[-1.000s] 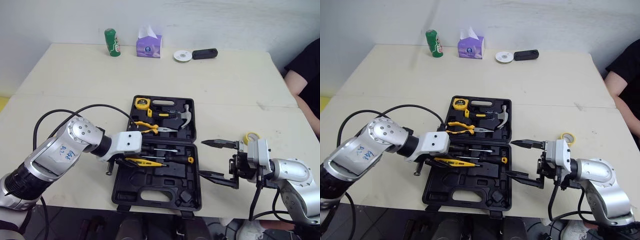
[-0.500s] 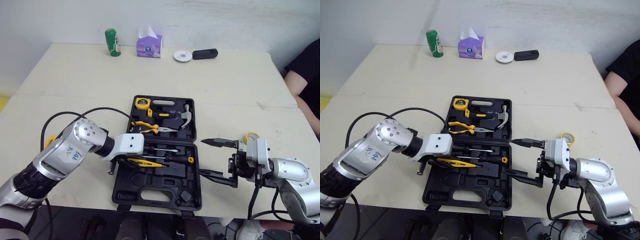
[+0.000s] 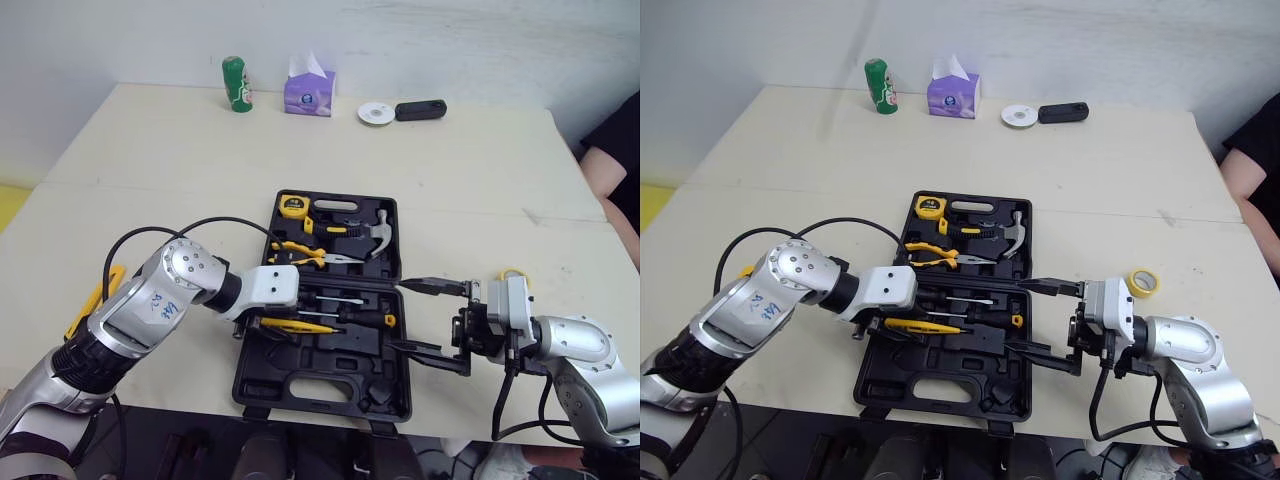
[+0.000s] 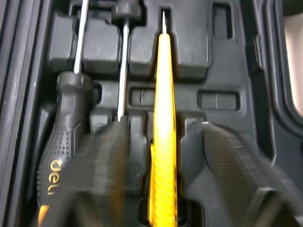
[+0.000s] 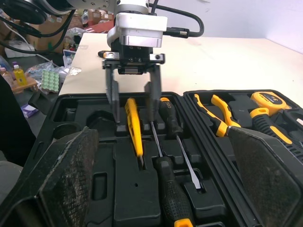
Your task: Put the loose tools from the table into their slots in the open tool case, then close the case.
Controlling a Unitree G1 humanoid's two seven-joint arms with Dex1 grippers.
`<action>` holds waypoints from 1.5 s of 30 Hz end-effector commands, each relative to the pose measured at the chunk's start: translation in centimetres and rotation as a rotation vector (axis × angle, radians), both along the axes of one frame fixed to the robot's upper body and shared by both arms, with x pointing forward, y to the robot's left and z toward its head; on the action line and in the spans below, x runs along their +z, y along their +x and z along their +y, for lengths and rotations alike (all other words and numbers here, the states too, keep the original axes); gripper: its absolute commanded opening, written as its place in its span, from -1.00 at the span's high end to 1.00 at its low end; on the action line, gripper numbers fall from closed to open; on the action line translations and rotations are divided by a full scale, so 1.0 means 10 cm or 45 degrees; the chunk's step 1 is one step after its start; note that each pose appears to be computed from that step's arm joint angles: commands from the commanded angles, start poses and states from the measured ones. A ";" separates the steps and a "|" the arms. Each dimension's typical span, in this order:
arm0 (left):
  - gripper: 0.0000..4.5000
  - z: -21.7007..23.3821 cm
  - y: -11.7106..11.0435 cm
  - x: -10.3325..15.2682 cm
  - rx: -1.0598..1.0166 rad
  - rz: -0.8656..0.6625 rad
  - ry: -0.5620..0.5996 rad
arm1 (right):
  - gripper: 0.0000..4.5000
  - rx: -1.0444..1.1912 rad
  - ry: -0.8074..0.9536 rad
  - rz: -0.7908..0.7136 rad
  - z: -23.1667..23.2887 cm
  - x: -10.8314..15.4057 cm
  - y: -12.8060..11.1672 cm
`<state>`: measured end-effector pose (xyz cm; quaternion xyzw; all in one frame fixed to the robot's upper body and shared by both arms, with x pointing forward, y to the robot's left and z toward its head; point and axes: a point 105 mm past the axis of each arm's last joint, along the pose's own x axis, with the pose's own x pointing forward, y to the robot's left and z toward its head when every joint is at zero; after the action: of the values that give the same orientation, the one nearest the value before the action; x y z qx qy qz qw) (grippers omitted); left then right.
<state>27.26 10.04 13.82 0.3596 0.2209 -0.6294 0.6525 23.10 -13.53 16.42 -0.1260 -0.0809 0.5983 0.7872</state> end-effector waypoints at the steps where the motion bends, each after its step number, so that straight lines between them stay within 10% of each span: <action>1: -0.61 -0.05 -0.08 0.23 -0.083 -0.056 -0.065 | -1.00 0.023 0.023 -0.051 0.04 0.08 -0.02; 14: -0.61 0.00 -0.04 0.60 -0.041 0.000 -0.605 | -1.00 0.025 0.023 -0.056 0.04 0.06 0.03; 24: 0.99 0.16 -0.17 0.41 -0.057 -0.011 -0.775 | -1.00 -0.014 0.014 -0.097 -0.05 0.07 0.10; 45: 0.99 0.25 -0.10 -0.18 0.092 0.033 -0.669 | -1.00 -0.002 0.001 -0.130 -0.03 0.10 0.17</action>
<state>26.45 12.55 11.84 0.1500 0.0780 -0.6458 0.7446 25.07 -14.12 16.83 -0.1514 -0.1051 0.5871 0.7882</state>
